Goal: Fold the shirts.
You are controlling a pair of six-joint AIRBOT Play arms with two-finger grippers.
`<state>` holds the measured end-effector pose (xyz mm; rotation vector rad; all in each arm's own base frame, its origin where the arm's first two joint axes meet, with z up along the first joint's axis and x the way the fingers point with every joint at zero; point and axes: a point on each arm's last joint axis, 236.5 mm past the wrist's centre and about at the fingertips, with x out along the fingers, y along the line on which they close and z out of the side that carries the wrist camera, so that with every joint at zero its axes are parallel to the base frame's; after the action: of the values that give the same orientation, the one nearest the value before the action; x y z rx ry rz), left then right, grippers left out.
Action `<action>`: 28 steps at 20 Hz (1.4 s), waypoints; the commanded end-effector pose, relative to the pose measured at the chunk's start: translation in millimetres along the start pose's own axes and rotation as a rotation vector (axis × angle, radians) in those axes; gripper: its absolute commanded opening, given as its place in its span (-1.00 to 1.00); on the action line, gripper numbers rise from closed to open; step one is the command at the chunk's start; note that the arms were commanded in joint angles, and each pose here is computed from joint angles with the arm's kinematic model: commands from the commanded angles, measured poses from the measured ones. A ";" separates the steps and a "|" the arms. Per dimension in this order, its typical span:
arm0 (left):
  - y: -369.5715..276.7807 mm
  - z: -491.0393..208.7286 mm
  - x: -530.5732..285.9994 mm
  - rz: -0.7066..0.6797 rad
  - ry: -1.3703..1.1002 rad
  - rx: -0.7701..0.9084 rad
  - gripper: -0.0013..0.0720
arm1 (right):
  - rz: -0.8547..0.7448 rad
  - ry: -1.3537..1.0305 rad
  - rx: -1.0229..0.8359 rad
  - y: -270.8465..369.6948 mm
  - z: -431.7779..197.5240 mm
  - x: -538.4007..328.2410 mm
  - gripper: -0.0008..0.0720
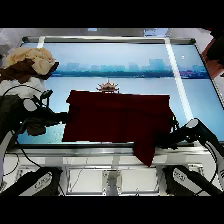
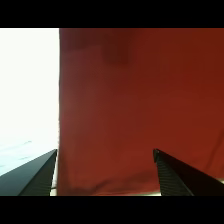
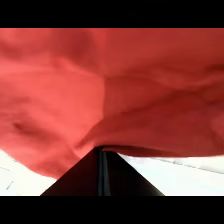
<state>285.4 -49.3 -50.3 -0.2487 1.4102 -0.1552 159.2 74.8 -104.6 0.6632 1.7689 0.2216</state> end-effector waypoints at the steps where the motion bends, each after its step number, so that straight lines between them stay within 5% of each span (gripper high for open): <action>1: 24.6 -26.9 9.2 0.095 0.083 -0.114 0.91 | 0.021 0.004 -0.028 9.6 0.4 -8.8 -0.90; 7: 10.9 -110.4 35.8 0.020 0.334 -0.214 0.91 | 0.023 -0.006 -0.062 11.5 2.7 -10.9 -0.90; 13: 9.3 -103.6 45.6 0.006 0.283 -0.254 0.88 | 0.045 -0.013 -0.079 16.7 3.9 -11.1 -0.90; 18: 12.3 -84.9 50.2 0.010 0.200 -0.277 -0.20 | 0.045 -0.015 -0.081 17.0 3.7 -11.6 -0.90; 21: 13.0 -81.3 51.0 0.011 0.185 -0.276 -0.50 | 0.052 -0.017 -0.079 18.7 4.2 -11.8 -0.90; 22: 13.1 -80.9 51.0 0.011 0.183 -0.274 -0.91 | 0.058 -0.018 -0.078 20.1 4.4 -11.8 -0.90; 28: 6.2 -69.3 33.7 -0.006 0.160 -0.192 -0.92 | 0.090 -0.049 -0.107 34.1 0.9 -22.8 -0.91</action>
<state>217.5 -56.5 -105.7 -0.4374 1.6006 -0.0043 174.4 87.6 -80.2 0.6697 1.6916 0.3347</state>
